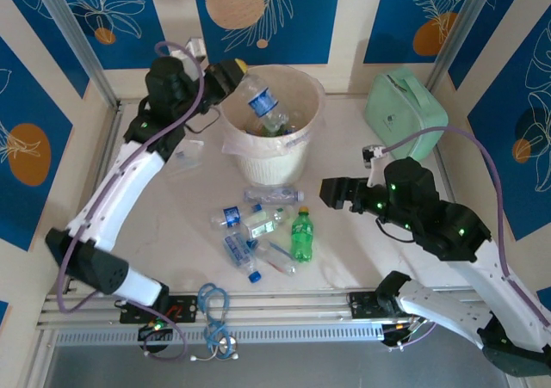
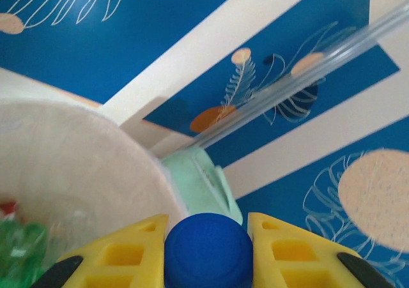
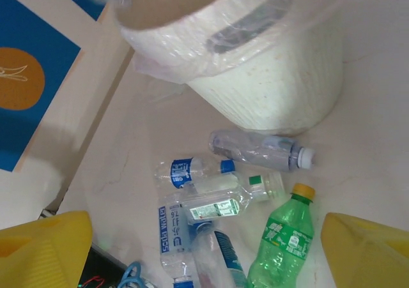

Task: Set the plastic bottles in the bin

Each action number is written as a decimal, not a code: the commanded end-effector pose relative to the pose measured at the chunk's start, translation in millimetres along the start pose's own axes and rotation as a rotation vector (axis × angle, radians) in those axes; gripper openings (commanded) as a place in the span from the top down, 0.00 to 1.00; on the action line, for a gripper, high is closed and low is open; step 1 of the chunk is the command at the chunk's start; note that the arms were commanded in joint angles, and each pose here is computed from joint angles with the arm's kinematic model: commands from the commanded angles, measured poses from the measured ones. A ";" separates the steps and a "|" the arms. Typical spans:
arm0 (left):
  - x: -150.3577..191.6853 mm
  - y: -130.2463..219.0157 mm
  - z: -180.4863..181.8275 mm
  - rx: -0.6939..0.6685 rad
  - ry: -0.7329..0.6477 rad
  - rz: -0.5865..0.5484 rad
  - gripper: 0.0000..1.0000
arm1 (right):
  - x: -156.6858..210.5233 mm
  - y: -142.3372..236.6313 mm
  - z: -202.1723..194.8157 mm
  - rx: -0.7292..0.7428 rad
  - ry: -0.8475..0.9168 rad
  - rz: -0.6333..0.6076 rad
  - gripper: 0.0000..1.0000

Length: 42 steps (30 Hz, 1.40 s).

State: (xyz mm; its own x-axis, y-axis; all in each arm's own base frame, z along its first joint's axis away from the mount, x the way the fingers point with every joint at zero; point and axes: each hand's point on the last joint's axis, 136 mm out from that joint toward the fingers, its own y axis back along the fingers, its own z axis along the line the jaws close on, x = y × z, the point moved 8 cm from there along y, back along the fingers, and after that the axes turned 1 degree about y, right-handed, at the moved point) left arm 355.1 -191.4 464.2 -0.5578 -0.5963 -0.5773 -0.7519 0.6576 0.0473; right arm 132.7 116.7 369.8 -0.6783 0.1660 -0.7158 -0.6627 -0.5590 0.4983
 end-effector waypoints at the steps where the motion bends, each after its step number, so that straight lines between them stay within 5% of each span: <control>1: -19.4 -22.3 -3.7 0.047 0.083 -0.099 0.78 | 13.1 -6.6 -11.7 0.056 -0.048 0.051 0.08; 12: -3.3 -99.8 64.3 -0.124 0.169 -0.045 0.80 | 31.0 -10.1 -28.4 0.126 -0.107 0.086 0.08; 18: 6.8 -110.5 75.0 -0.131 0.176 -0.002 0.40 | 35.8 -12.3 -43.0 0.226 -0.148 0.109 0.07; 21: 2.5 -108.9 65.2 -0.112 0.145 0.002 0.29 | 37.0 -16.5 -47.6 0.262 -0.164 0.132 0.07; 35: -19.0 -26.5 -19.0 0.016 -0.089 -0.006 0.18 | 87.4 -66.4 -57.9 0.398 -0.241 0.410 0.06; 42: 18.5 45.6 -0.1 -0.065 -0.152 0.039 0.17 | 117.5 -120.5 -53.0 0.401 -0.321 0.557 0.05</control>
State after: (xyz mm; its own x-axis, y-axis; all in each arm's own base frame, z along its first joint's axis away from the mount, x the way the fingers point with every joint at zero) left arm 327.2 -178.0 476.6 -0.5117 -0.5545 -0.6563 -0.7650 0.6418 0.0542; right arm 144.7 144.3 210.7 -0.9581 0.1719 -0.2291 -0.2667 -0.2440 0.9324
